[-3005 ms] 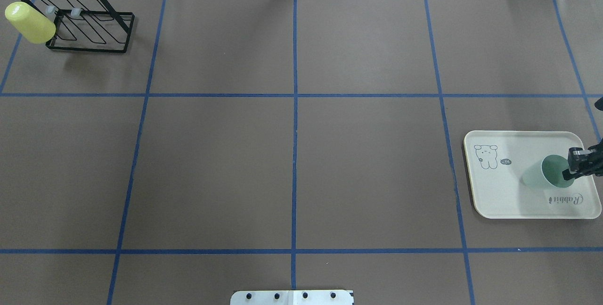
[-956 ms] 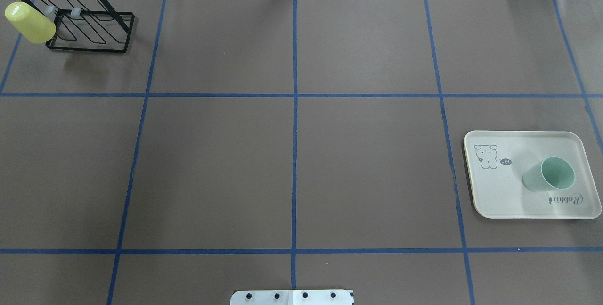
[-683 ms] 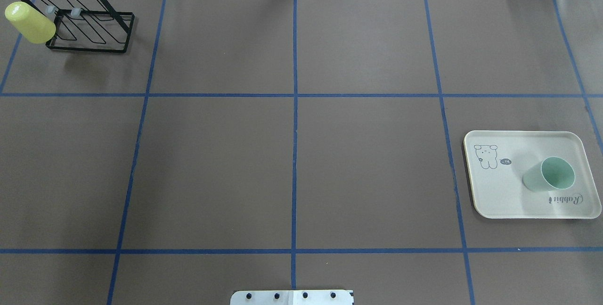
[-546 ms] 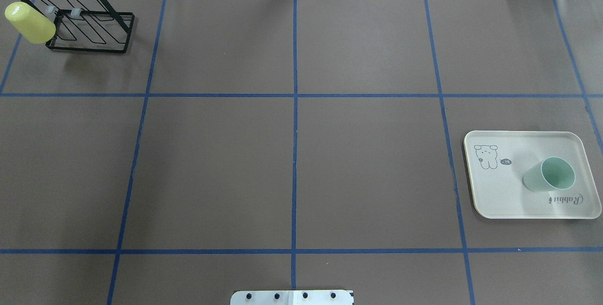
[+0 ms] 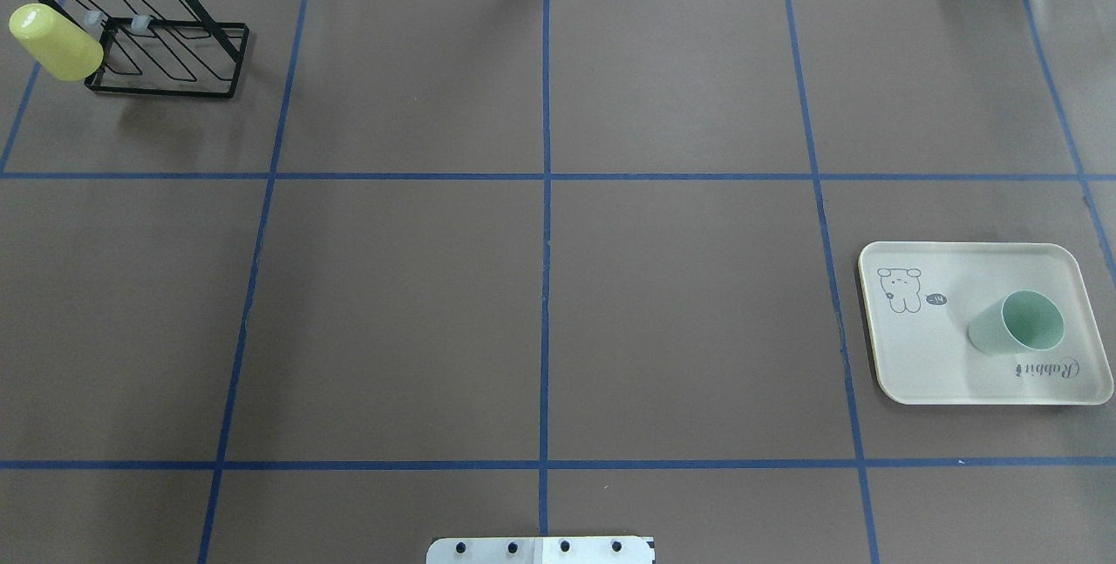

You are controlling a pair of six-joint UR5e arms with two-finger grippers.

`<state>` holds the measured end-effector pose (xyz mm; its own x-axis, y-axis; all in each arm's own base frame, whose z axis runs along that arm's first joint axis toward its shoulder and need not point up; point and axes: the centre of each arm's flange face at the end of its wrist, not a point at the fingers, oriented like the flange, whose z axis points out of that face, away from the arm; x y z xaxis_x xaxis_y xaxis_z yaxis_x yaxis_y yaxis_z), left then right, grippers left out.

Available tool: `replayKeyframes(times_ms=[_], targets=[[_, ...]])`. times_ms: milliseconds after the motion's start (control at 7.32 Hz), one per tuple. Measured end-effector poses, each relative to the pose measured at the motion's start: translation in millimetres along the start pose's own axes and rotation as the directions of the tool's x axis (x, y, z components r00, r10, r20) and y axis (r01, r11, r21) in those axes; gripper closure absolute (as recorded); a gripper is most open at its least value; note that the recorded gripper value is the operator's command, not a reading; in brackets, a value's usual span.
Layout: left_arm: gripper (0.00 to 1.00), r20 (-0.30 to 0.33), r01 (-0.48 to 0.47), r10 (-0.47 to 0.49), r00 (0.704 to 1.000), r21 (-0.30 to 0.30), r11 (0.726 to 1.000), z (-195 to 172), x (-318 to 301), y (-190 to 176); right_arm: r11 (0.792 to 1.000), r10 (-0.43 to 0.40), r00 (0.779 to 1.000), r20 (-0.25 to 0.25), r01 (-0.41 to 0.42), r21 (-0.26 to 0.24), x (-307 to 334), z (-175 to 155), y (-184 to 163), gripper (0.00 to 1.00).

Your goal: Left arm grabs green cup and hands to right arm on tray

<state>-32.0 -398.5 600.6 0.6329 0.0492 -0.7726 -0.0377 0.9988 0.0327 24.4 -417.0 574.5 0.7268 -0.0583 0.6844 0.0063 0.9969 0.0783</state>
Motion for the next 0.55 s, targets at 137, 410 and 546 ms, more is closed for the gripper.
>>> replayKeyframes(times_ms=[137,410,546], targets=[[0.0,0.0,0.012,-0.012,1.0,-0.008,1.0,-1,1,-2,1.0,0.003,1.0,-0.002,-0.003,-0.017,-7,-1,-8,0.0],[0.0,0.001,0.033,-0.033,0.999,-0.024,0.999,-3,3,-7,0.999,-0.001,1.0,-0.002,0.001,-0.034,-21,-4,-23,0.0],[0.0,0.001,0.036,-0.036,0.999,-0.025,0.999,-4,3,-7,0.999,-0.004,1.0,-0.002,0.004,-0.036,-24,-5,-26,0.0]])
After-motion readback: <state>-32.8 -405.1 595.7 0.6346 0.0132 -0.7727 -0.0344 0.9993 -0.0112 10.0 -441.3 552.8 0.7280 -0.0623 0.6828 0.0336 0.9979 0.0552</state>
